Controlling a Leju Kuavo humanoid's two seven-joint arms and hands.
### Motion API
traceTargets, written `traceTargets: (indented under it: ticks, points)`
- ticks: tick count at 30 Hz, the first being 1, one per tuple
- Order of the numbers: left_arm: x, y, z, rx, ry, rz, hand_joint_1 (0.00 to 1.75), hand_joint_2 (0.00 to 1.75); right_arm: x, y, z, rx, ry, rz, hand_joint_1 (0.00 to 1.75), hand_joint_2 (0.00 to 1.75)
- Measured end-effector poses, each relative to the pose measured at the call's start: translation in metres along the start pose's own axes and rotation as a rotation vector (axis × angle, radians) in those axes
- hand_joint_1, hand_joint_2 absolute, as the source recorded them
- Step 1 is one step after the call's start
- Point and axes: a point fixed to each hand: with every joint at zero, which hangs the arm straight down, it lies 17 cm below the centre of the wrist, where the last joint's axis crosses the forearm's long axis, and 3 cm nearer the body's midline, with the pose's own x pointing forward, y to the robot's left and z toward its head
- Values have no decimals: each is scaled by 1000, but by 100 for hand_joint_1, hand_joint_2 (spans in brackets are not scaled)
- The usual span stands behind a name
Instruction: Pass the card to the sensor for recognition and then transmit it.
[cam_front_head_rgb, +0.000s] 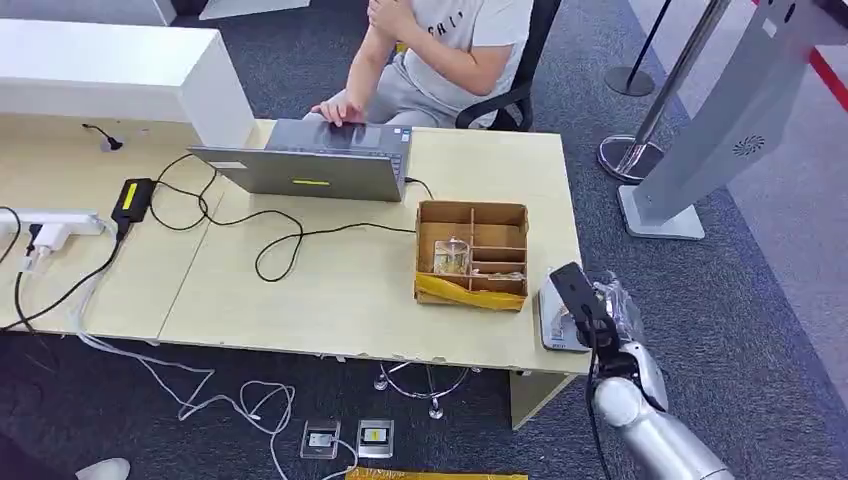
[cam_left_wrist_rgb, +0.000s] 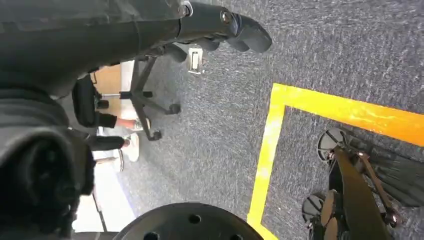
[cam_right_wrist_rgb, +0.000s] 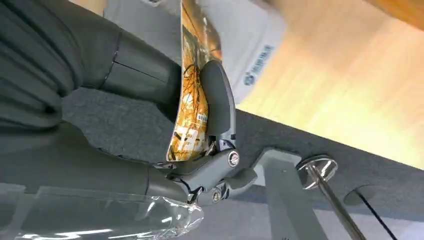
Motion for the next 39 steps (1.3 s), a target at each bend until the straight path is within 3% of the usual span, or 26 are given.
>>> traceTargets:
  ticks: [7,11,16,19,27,39]
  points:
    - [1,-4,1,-20,-12,-26,0,0,93,-63,-9,-60,-118,-279,175,175]
    - [3,-9,2,-47,-22,-6,0,0,146,-104,-7,-123,-202,-265,175,175]
    - [27,-16,5,-74,-164,14,0,0,186,-133,-2,-184,-268,-212,175,175]
    - [38,-16,8,-64,-237,-20,0,0,197,-133,0,-189,-289,-176,175,175]
    - [39,-15,8,-63,-244,-42,0,0,212,-117,6,-195,-337,-98,175,175]
    - [20,-12,4,-65,-136,-36,0,0,206,-108,3,-204,-336,-41,175,175]
